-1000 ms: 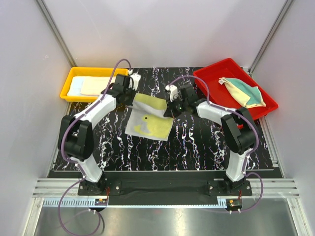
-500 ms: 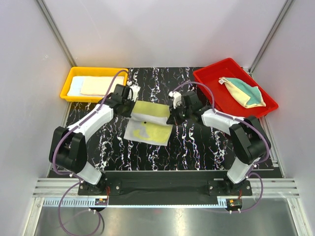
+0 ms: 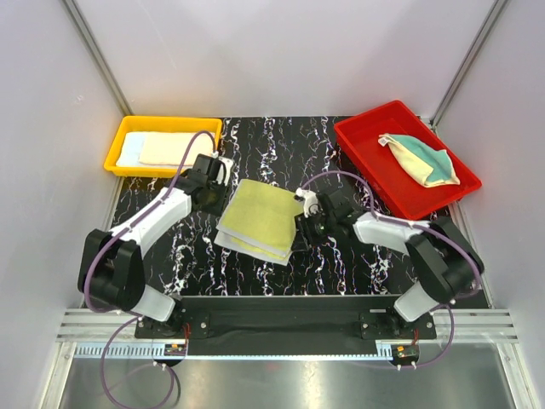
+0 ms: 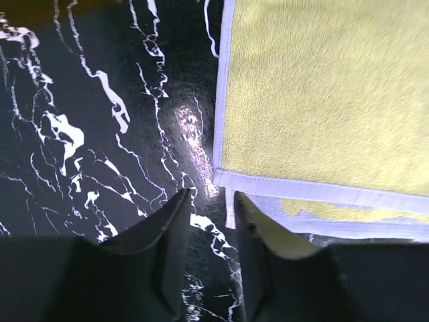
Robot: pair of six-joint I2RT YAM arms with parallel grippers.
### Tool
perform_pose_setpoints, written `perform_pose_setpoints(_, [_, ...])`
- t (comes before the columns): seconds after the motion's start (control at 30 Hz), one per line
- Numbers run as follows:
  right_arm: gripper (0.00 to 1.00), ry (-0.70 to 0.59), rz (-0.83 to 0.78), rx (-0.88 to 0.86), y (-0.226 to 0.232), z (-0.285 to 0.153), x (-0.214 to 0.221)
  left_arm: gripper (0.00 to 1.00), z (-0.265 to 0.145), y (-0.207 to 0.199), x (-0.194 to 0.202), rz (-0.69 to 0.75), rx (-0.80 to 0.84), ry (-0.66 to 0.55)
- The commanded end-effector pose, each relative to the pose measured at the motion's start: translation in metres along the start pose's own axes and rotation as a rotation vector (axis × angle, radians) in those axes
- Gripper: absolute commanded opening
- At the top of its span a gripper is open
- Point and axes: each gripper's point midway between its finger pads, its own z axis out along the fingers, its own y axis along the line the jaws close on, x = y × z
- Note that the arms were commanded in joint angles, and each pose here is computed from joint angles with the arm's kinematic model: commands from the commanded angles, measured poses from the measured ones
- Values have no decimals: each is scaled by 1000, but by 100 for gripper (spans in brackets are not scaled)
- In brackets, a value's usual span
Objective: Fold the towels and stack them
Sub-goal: Fold the towel
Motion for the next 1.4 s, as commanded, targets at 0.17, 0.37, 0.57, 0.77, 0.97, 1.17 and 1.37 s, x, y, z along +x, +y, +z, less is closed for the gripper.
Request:
perform_pose_setpoints(0.17, [43, -214, 157, 66, 19, -35, -51, 38, 12, -29, -3, -241, 113, 41])
perform_pose_setpoints(0.37, [32, -249, 293, 314, -34, -17, -60, 38, 26, -45, 10, -352, 172, 82])
perform_pose_setpoints(0.57, [30, -203, 316, 399, -68, 13, -72, 40, 7, -72, 7, -443, 334, 25])
perform_pose_setpoints(0.77, [23, -95, 304, 547, -125, 9, -60, 40, 5, -38, 23, -490, 119, 29])
perform_pose_setpoints(0.97, [27, -104, 290, 527, -140, -24, -92, 45, -2, -28, 6, -558, 98, -82])
perform_pose_setpoints(1.17, [32, -143, 380, 462, -102, -48, -105, 45, 8, -41, -12, -580, 191, -120])
perform_pose_setpoints(1.37, [34, -115, 452, 503, -96, -64, -83, 44, 36, -51, -1, -575, 220, -36])
